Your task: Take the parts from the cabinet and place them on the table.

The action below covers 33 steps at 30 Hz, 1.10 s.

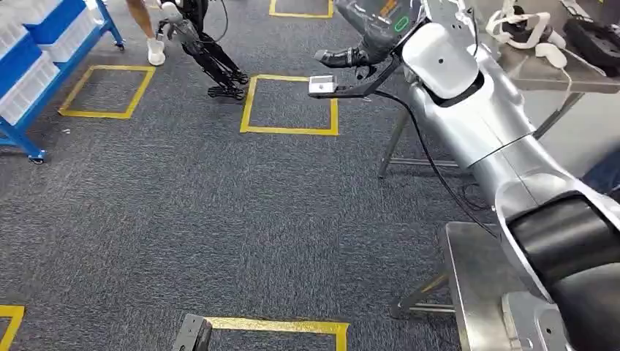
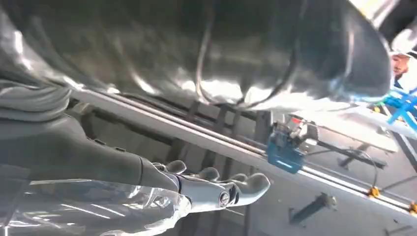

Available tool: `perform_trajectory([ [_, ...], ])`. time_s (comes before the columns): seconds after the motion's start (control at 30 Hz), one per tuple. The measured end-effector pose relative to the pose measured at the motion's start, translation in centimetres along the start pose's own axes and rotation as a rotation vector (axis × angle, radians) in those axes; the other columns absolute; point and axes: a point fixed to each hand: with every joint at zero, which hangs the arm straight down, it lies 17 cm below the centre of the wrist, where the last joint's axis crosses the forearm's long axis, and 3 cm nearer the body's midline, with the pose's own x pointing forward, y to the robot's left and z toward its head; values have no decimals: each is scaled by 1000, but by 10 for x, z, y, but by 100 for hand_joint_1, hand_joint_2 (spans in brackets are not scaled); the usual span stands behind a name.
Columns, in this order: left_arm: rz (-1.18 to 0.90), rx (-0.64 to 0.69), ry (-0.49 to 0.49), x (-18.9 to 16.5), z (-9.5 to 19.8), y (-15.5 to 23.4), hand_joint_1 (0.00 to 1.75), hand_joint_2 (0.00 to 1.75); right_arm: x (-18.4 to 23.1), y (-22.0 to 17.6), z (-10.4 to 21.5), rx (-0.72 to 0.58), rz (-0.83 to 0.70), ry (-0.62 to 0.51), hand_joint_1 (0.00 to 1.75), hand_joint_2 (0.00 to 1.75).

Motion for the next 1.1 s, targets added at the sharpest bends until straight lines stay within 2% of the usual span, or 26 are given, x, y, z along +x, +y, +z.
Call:
perform_trajectory([
  [0.9, -19, 30, 40, -24, 9, 19, 0, 0, 36, 18, 26, -4, -73, -15, 0, 0],
  [1.1, 17, 37, 5, -11, 4, 21, 0, 0, 47, 27, 36, 10, -88, -27, 0, 0],
])
